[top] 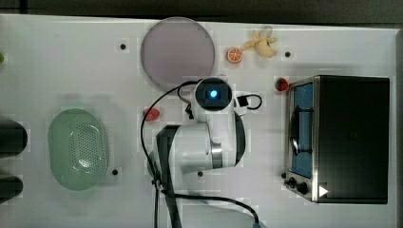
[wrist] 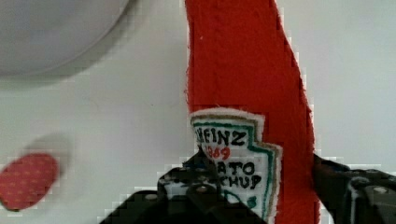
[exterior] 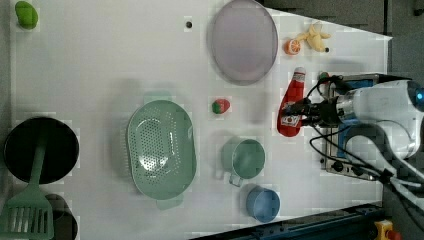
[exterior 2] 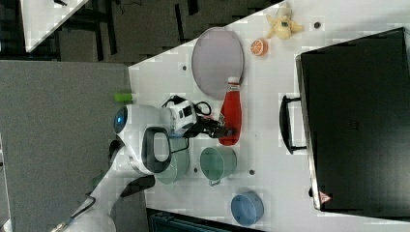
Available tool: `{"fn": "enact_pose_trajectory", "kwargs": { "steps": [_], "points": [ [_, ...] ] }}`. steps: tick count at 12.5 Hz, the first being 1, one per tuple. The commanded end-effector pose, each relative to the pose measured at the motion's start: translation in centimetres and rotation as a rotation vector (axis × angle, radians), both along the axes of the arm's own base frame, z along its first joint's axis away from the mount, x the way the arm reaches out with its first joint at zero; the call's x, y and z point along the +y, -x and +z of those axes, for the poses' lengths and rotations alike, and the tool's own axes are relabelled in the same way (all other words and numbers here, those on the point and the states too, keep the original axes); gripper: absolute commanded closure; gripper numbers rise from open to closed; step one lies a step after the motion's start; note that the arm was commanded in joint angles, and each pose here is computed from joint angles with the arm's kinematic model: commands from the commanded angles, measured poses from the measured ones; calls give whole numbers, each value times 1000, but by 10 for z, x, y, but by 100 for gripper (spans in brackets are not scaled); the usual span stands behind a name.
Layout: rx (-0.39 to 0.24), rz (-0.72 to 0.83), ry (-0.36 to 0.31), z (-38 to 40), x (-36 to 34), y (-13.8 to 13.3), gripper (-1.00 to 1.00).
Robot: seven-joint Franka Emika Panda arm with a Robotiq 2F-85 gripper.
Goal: Pick ketchup from strainer and place it on the table
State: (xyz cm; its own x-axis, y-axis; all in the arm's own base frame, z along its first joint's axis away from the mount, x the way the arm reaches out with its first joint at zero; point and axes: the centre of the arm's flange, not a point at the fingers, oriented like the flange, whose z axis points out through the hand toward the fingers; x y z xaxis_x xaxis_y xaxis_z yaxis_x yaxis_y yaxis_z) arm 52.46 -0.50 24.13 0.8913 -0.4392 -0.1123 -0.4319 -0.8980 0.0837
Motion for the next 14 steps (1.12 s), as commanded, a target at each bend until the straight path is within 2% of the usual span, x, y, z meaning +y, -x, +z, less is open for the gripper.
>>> {"fn": "enact_pose_trajectory", "kwargs": {
  "steps": [1, 2, 3, 6, 8, 10, 11, 13, 14],
  "points": [
    [5, 96, 10, -17, 5, 7, -65],
    [2, 105, 12, -20, 5, 7, -88],
    [-16, 101, 16, -13, 2, 2, -100],
    [-160, 90, 65, 59, -4, -32, -100],
    [-219, 75, 112, 122, -5, -48, -100],
    [-196, 27, 124, 177, 0, -51, -100],
    [-166, -13, 100, 200, 5, -49, -100],
    [-101, -124, 12, 239, 17, -45, -100],
    [-95, -166, -22, 259, 20, -45, -100]
  ]
}}
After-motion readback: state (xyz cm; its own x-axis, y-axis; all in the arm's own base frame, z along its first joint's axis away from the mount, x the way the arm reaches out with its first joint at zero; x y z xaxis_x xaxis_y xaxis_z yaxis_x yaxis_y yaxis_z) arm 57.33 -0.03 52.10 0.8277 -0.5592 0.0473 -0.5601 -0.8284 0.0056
